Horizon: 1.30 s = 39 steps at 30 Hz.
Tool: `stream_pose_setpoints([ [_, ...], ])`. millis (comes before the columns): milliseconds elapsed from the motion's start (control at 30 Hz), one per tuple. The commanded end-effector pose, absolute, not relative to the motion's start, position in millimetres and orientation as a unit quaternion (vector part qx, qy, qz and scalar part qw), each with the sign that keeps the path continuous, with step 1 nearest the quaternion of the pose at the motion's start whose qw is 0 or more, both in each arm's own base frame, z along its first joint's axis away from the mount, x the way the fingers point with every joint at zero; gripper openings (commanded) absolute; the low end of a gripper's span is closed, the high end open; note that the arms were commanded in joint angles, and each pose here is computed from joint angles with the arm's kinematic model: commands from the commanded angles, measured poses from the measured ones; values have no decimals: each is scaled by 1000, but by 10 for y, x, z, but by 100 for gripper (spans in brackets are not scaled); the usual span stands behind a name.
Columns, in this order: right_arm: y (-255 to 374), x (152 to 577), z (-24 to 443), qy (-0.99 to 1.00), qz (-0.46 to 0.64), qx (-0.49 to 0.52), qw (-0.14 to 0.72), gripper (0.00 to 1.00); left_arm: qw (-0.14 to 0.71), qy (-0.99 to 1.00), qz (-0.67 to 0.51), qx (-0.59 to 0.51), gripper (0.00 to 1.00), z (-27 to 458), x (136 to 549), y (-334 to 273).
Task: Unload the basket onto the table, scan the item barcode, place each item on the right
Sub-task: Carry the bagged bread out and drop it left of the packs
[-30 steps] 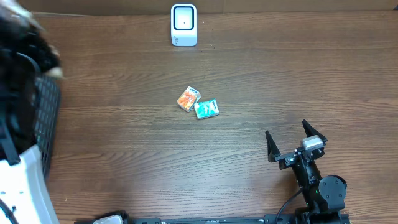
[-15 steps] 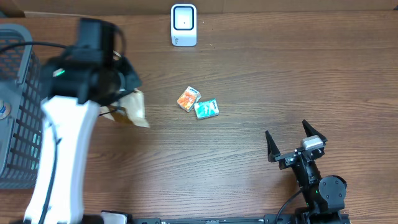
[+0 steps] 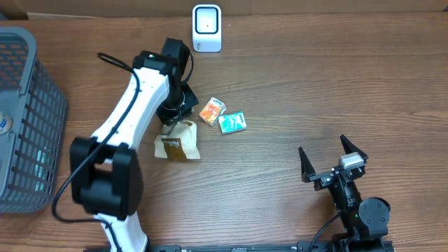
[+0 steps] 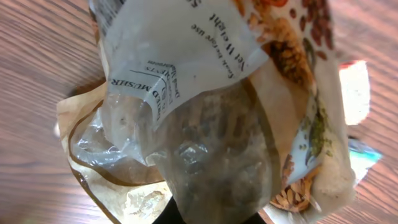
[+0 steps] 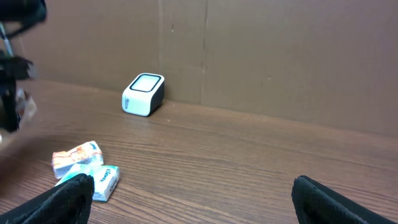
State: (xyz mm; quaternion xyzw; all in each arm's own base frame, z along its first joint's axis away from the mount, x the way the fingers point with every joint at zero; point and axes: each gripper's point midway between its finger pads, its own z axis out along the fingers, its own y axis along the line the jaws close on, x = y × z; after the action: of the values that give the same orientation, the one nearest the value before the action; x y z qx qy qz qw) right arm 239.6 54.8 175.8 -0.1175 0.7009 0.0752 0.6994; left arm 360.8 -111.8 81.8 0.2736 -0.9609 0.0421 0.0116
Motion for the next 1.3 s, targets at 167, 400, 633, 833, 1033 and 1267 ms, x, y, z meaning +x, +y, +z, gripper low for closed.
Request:
stream_pose_setpoints([
  [167,545,2399,1732,701,73,-117,700,100,49,-962,46,266,67,601,3571,-1186],
  [400,545,2399,1731,701,73,-117,700,100,10,-973,82,214,57,1104,3835,-1210],
  [633,545,2399,1732,701,73,-117,700,100,-130,-975,118,140,34,2352,4217,-1016],
  [833,545,2399,1731,701,73,-117,700,100,-270,-949,76,144,80,3311,4279,-433],
  [1033,545,2399,1732,701,73,-117,700,100,-348,-915,-40,201,90,3752,4215,492],
  [1267,545,2399,1731,701,73,-117,700,100,-344,-867,-49,358,96,3745,3981,1473],
])
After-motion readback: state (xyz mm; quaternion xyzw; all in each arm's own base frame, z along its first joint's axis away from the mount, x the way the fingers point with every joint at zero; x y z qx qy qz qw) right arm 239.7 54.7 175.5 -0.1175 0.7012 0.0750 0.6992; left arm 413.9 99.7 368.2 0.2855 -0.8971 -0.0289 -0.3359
